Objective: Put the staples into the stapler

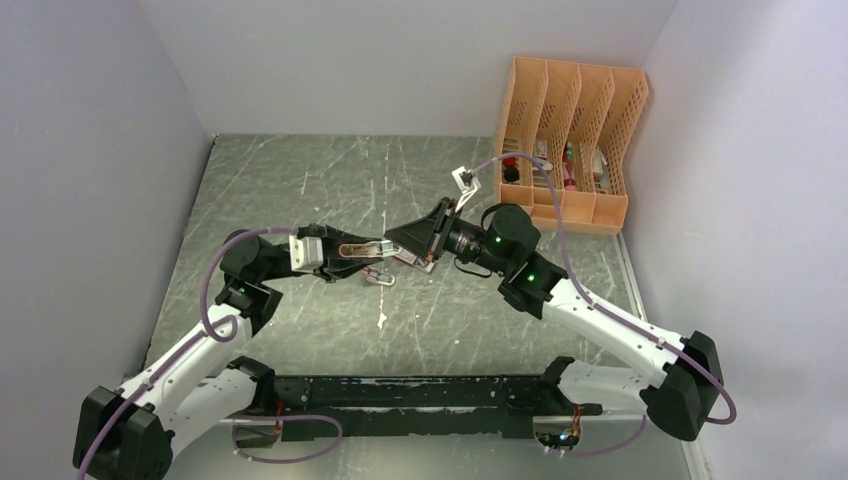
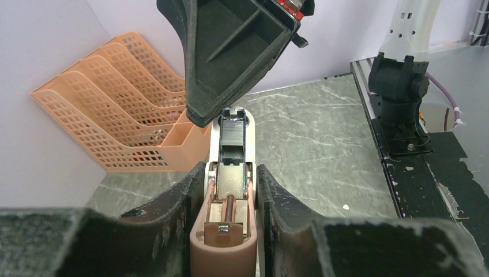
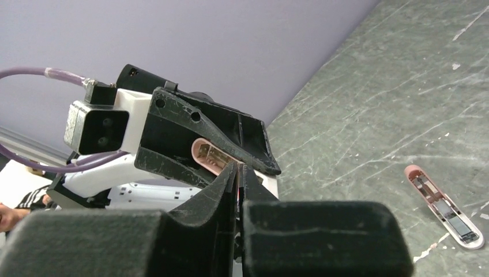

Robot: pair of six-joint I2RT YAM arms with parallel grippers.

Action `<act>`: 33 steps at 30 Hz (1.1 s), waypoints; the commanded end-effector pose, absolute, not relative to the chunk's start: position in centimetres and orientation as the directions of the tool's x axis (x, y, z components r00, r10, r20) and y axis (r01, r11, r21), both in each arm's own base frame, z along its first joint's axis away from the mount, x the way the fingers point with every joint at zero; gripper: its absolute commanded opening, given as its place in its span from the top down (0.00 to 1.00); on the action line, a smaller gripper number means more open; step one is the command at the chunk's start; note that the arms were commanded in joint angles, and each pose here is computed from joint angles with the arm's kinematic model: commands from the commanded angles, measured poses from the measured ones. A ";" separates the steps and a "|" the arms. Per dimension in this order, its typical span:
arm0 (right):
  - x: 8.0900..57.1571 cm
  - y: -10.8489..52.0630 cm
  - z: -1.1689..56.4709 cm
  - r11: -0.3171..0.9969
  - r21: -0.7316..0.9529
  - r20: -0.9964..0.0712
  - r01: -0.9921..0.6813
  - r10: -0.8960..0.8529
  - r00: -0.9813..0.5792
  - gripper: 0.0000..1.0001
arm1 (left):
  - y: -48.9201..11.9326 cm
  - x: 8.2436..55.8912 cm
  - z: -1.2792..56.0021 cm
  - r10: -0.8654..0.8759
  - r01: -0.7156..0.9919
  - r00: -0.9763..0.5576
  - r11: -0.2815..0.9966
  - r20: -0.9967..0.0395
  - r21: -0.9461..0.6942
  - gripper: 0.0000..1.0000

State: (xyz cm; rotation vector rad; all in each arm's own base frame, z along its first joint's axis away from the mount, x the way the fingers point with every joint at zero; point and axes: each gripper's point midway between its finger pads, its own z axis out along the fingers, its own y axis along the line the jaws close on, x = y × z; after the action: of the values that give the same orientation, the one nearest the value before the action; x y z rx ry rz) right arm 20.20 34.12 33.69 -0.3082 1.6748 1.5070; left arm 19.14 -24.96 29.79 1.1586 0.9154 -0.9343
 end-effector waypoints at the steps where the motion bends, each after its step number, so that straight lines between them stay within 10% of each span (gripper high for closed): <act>1: 20.0 33.5 33.9 0.258 0.698 -0.711 -0.668 0.364 -0.602 0.85 | -24.9 19.1 31.9 -0.143 0.904 0.416 0.169 -0.898 0.392 0.93; 5: 20.3 32.5 34.7 0.266 0.687 -0.715 -0.677 0.417 -0.561 0.37 | -24.8 19.0 31.7 -0.135 0.904 0.414 0.172 -0.900 0.390 0.93; 10: 20.9 31.2 35.6 0.313 0.661 -0.733 -0.682 0.464 -0.498 0.21 | -24.6 18.9 31.5 -0.130 0.904 0.413 0.178 -0.902 0.388 0.93; 33: 23.9 31.7 29.7 0.560 0.545 -0.828 -0.624 0.244 -0.504 0.19 | -23.3 21.3 26.7 0.168 0.941 0.212 0.231 -0.963 0.248 0.93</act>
State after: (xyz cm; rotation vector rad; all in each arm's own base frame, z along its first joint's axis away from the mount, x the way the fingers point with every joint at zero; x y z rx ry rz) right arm 22.80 32.27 30.05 -0.2825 1.7865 1.2167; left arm 20.90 -23.74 28.22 1.1748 1.1445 -0.8149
